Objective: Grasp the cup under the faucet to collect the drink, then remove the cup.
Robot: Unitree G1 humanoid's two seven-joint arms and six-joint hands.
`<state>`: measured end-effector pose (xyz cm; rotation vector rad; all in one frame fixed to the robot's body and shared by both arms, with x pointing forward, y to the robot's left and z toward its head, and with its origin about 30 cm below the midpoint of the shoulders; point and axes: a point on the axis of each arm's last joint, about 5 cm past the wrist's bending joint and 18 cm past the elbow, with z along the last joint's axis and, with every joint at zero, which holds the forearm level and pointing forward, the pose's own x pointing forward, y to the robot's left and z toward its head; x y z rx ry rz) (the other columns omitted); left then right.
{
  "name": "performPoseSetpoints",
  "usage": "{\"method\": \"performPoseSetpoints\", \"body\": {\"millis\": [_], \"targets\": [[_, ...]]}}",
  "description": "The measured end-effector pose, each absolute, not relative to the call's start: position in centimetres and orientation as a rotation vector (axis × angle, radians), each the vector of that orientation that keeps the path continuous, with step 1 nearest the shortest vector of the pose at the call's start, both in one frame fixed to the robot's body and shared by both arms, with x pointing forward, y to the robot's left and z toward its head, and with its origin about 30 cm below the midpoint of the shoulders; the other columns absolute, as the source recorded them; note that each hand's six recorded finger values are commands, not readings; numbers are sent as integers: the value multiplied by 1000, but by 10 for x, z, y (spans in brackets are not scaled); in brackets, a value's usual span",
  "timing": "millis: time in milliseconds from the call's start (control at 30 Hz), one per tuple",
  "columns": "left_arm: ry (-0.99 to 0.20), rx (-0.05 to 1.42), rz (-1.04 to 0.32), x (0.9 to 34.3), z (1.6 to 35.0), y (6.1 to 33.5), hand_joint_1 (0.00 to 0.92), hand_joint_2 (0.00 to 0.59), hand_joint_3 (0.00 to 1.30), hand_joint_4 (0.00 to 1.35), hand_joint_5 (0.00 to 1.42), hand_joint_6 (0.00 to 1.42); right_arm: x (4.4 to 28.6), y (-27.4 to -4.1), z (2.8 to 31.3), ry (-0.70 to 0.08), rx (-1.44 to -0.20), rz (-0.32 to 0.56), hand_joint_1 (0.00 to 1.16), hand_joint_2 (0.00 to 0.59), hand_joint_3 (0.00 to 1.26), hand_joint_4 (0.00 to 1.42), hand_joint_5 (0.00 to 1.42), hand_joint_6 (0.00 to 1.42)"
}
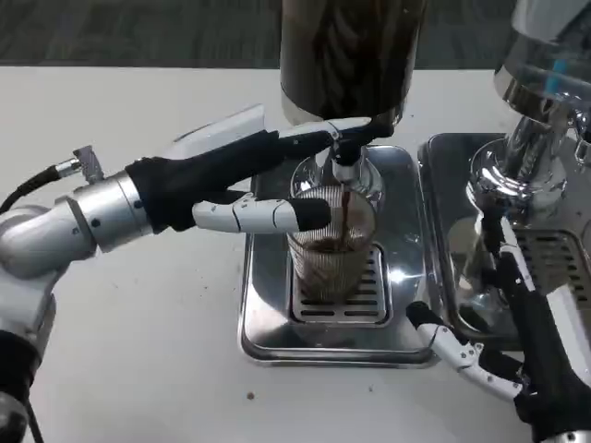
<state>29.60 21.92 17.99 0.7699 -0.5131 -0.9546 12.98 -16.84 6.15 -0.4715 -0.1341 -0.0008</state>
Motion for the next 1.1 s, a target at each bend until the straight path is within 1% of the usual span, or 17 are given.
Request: {"method": "performPoseSetpoints", "body": {"millis": [67, 200, 300, 400, 733, 933, 1100], "targets": [[-513, 770, -954, 296, 180, 219, 0, 132, 127, 14, 31, 7, 133, -170, 63, -136, -470, 17, 649, 200, 0, 0, 1, 142], [-513, 772, -954, 296, 180, 220, 0, 134, 128, 15, 31, 7, 140, -176, 69, -132, -494, 105, 682, 204, 0, 0, 0, 114], [-514, 774, -952, 295, 180, 220, 0, 134, 128, 15, 31, 7, 146, -178, 72, -139, -503, 160, 726, 199, 0, 0, 0, 137], [-517, 774, -948, 295, 180, 220, 0, 134, 128, 15, 31, 7, 152, -179, 75, -145, -511, 189, 745, 206, 0, 0, 4, 143], [-515, 774, -949, 293, 179, 221, 0, 140, 128, 19, 31, 7, 164, -181, 75, -131, -513, 229, 752, 200, 0, 0, 7, 159], [-516, 778, -949, 293, 179, 222, 0, 140, 128, 24, 31, 7, 166, -180, 70, -98, -476, 231, 753, 200, 0, 0, 13, 161], [-515, 783, -948, 292, 180, 223, 0, 141, 128, 25, 35, 7, 170, -176, 69, -100, -444, 234, 750, 198, 0, 0, 17, 162]]}}
